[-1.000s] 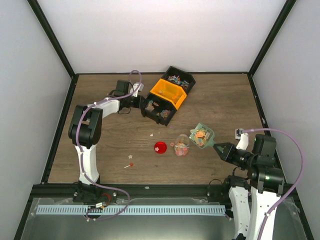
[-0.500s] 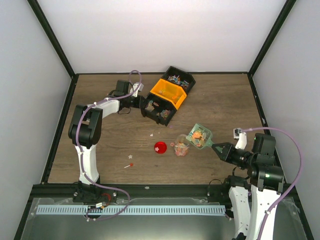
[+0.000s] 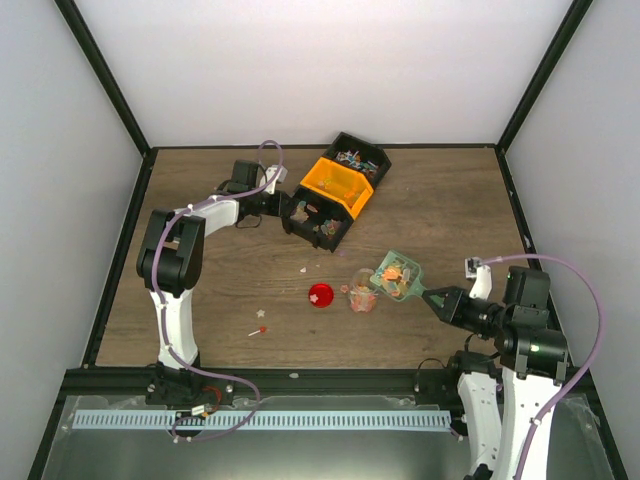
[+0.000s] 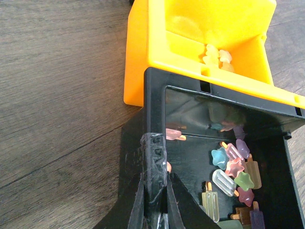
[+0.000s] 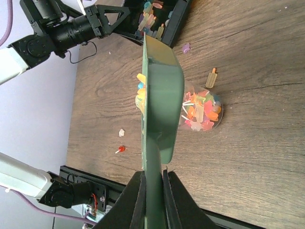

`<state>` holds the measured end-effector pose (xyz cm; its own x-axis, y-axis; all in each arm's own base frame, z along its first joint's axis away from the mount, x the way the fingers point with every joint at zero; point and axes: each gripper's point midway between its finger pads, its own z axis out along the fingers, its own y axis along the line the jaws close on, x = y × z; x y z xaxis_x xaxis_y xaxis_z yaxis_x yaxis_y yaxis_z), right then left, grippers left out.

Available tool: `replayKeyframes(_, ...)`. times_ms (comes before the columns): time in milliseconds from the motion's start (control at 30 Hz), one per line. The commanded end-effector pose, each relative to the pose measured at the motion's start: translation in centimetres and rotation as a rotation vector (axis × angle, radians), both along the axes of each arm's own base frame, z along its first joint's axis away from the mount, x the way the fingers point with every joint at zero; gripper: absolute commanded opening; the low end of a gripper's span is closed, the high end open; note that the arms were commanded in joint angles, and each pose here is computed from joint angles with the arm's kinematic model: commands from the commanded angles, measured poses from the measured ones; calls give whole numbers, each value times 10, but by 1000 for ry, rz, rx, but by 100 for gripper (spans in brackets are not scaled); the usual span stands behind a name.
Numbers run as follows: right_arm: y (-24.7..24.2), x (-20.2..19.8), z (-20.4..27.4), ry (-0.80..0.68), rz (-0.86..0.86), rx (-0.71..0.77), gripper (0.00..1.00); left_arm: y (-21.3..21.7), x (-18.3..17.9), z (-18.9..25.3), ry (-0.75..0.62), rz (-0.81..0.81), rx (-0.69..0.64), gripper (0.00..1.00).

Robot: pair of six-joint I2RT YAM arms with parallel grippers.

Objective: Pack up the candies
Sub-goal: Place the fake candies in the packing bottle.

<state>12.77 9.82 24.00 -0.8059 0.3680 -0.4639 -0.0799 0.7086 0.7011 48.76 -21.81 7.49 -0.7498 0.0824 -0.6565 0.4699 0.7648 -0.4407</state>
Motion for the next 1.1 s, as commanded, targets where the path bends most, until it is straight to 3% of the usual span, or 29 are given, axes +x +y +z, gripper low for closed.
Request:
replayKeyframes(0,0,2,-2,6,15,-4,1,2,-13,-35,74,-11,20,4)
replayKeyframes(1067,-13,12,-4,-4,-41,-74,1,2,-12,-34,72,-19,-22,4)
